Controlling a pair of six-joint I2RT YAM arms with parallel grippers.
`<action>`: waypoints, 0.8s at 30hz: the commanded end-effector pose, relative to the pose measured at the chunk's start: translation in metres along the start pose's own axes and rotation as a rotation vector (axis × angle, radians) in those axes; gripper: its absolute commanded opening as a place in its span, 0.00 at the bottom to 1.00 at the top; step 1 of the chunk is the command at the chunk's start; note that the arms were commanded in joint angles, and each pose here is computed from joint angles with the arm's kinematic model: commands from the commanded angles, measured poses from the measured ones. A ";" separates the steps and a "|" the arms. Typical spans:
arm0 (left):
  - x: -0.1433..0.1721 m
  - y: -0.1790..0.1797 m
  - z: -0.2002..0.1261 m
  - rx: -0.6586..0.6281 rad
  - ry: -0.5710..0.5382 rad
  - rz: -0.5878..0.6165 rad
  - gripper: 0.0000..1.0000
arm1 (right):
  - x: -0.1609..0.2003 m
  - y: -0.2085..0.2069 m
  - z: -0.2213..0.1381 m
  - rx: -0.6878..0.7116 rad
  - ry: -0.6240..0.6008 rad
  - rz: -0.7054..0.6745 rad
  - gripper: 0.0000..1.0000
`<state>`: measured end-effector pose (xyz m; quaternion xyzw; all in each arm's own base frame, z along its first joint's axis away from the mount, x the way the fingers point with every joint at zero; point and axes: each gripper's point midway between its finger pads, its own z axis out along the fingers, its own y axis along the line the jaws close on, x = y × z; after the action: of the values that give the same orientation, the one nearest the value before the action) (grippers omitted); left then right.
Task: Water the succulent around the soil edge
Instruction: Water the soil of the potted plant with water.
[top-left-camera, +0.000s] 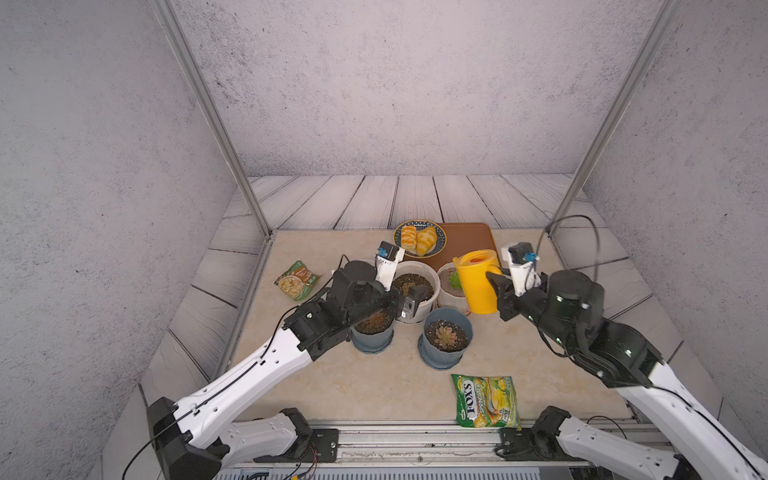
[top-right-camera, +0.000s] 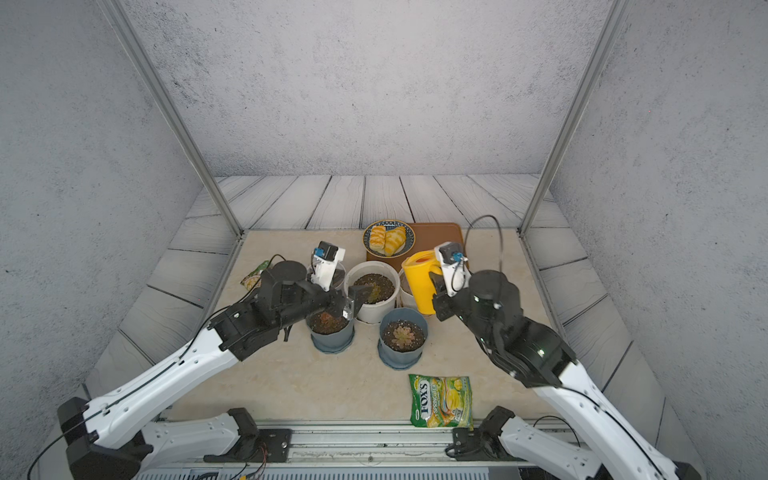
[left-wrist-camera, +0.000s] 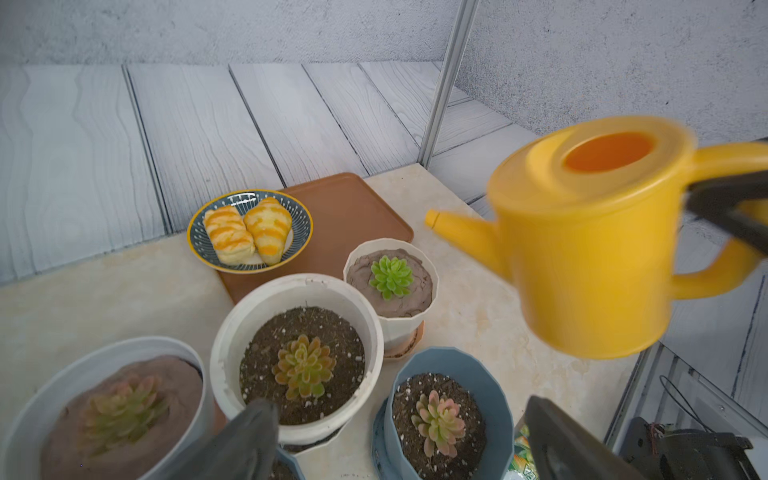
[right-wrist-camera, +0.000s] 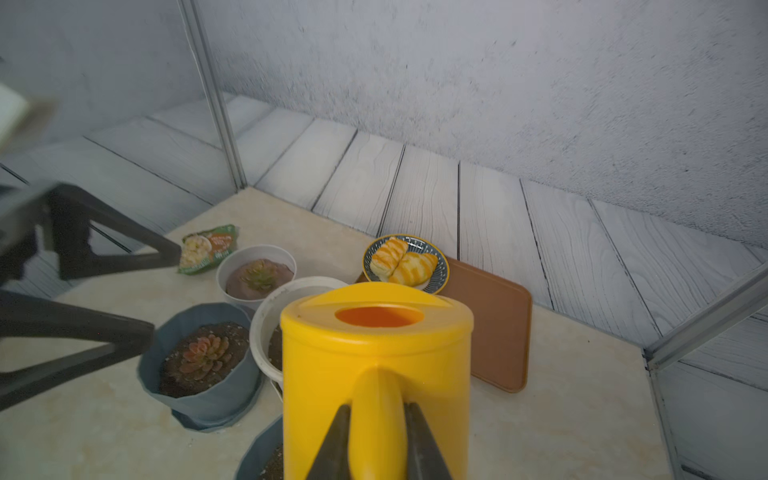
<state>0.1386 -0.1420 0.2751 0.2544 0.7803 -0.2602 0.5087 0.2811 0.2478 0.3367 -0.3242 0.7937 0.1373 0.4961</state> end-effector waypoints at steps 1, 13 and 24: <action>-0.003 0.002 0.001 -0.013 -0.012 0.005 0.98 | -0.053 0.011 -0.066 -0.101 -0.369 0.040 0.00; -0.063 -0.018 0.019 0.082 -0.149 -0.182 0.98 | -0.007 -0.005 -0.210 -0.072 -0.830 0.135 0.00; -0.103 -0.025 0.115 0.047 -0.123 -0.114 0.98 | 0.034 -0.053 -0.148 0.249 -0.290 0.147 0.00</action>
<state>0.2172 -0.2406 0.3020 0.2095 0.7828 -0.3212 0.4901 0.1711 0.1074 0.4243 -0.1656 0.6684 0.2010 0.6967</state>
